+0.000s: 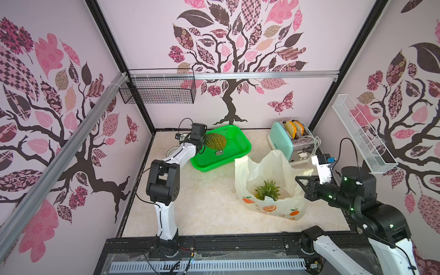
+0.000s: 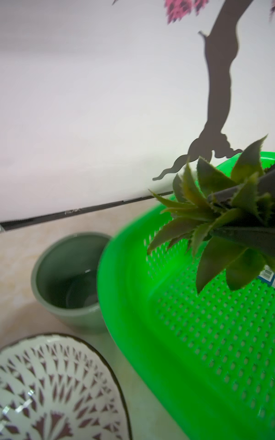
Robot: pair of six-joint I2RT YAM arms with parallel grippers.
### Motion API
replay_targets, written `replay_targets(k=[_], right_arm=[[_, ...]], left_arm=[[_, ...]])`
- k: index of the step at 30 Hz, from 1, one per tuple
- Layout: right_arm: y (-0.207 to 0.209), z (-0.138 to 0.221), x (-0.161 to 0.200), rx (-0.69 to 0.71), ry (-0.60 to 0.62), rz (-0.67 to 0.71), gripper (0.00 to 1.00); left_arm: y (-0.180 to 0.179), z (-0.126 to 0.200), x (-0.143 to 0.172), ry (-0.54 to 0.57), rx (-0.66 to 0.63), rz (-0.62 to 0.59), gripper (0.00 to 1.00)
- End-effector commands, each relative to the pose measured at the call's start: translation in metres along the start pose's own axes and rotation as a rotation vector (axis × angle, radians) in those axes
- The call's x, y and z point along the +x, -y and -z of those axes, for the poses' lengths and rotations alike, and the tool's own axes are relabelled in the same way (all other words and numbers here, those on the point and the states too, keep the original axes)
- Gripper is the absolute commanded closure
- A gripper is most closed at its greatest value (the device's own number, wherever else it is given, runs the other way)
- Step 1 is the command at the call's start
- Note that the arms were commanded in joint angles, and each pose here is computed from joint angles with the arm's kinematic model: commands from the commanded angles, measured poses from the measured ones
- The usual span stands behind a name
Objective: Place the pineapple into a plastic bag & tie a knot
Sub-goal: Pick up the pineapple from the basket, then place the pineapple in the plastic bag.
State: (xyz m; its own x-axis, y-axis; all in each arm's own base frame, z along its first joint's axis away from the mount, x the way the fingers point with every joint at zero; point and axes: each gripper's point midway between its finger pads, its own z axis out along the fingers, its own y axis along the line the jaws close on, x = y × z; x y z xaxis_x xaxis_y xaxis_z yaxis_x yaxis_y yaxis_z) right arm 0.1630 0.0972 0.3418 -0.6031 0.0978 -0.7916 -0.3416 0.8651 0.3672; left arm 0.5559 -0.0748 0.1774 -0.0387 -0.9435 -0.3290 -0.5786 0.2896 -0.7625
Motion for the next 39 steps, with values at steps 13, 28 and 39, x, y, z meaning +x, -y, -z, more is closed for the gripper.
replay_targets(k=[13, 28, 39], right_arm=[[-0.005, 0.002, -0.007, -0.018, 0.029, 0.019, 1.00], [-0.008, 0.004, -0.007, -0.035, 0.019, 0.026, 1.00], [-0.011, 0.007, -0.006, -0.039, 0.006, 0.034, 1.00]], left_arm=[[0.151, 0.146, -0.062, 0.085, 0.474, -0.377, 1.00], [0.240, 0.380, -0.037, 0.073, 1.061, -0.704, 1.00], [0.219, 0.499, 0.063, -0.213, 1.426, -0.785, 1.00]])
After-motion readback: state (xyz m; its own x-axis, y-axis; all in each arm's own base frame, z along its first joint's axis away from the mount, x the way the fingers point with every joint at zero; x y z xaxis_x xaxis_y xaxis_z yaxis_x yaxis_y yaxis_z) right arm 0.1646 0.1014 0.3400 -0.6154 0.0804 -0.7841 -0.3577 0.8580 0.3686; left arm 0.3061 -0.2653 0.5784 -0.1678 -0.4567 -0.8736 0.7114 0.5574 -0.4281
